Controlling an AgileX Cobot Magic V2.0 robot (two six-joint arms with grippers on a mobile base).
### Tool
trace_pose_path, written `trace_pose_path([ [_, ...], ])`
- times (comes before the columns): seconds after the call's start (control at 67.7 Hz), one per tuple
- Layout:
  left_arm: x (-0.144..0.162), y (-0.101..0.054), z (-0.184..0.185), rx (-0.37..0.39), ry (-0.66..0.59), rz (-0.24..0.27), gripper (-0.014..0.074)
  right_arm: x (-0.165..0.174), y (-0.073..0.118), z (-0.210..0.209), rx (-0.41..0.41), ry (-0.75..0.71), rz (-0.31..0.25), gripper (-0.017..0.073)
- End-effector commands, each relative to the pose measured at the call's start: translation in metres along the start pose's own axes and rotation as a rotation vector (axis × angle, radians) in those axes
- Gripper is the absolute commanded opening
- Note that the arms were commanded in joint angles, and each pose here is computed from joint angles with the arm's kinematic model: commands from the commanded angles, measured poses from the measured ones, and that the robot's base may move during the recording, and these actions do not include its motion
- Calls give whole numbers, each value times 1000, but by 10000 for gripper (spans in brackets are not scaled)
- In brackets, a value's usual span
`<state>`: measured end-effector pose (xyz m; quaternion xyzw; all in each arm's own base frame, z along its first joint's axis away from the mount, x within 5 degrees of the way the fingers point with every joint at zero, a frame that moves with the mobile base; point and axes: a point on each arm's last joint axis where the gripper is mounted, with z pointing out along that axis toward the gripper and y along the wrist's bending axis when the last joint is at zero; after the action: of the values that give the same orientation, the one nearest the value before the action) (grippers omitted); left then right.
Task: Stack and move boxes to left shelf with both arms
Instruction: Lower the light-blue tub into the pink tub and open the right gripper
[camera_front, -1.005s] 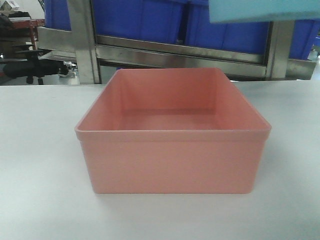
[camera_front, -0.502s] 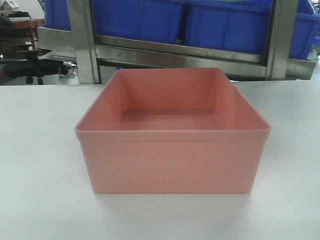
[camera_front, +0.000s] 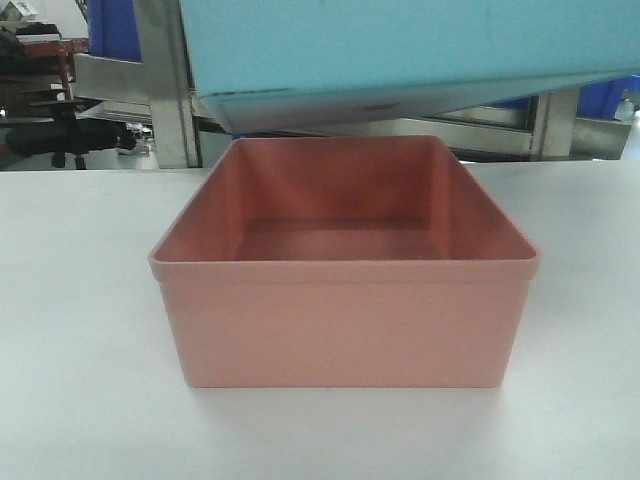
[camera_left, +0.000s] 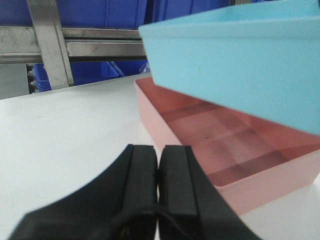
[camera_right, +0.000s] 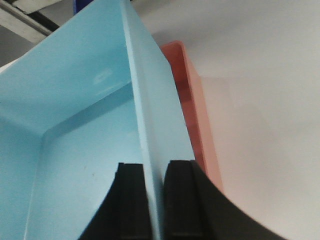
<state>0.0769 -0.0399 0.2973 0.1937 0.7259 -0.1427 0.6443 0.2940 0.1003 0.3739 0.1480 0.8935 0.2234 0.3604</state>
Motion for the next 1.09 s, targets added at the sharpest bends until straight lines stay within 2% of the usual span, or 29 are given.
trace_pose_path([
  [0.0, -17, 0, -2, 7, -112, -6, -9, -15, 17, -10, -113, -148, 40, 39],
  [0.296, -17, 0, -2, 7, -112, -6, -9, -7, 20, 31, -90, -115, 43, 39],
  [0.576, -17, 0, -2, 7, -112, -6, -9, -12, 29, 42, -159, -194, 21, 39],
  [0.621, -17, 0, -2, 7, -112, -6, -9, -11, 30, 43, -163, -200, 11, 39],
  [0.709, -17, 0, -2, 7, -112, -6, -9, -10, 33, 46, -162, -225, -58, 39],
  [0.783, -17, 0, -2, 7, -112, -6, -8, -7, 35, 50, -171, -236, -89, 39],
  [0.975, -17, 0, -2, 7, -112, -6, -9, 14, 27, 68, -218, -242, -82, 39],
  [1.079, -17, 0, -2, 7, -112, -6, -9, 29, 16, 78, -247, -244, -25, 39],
])
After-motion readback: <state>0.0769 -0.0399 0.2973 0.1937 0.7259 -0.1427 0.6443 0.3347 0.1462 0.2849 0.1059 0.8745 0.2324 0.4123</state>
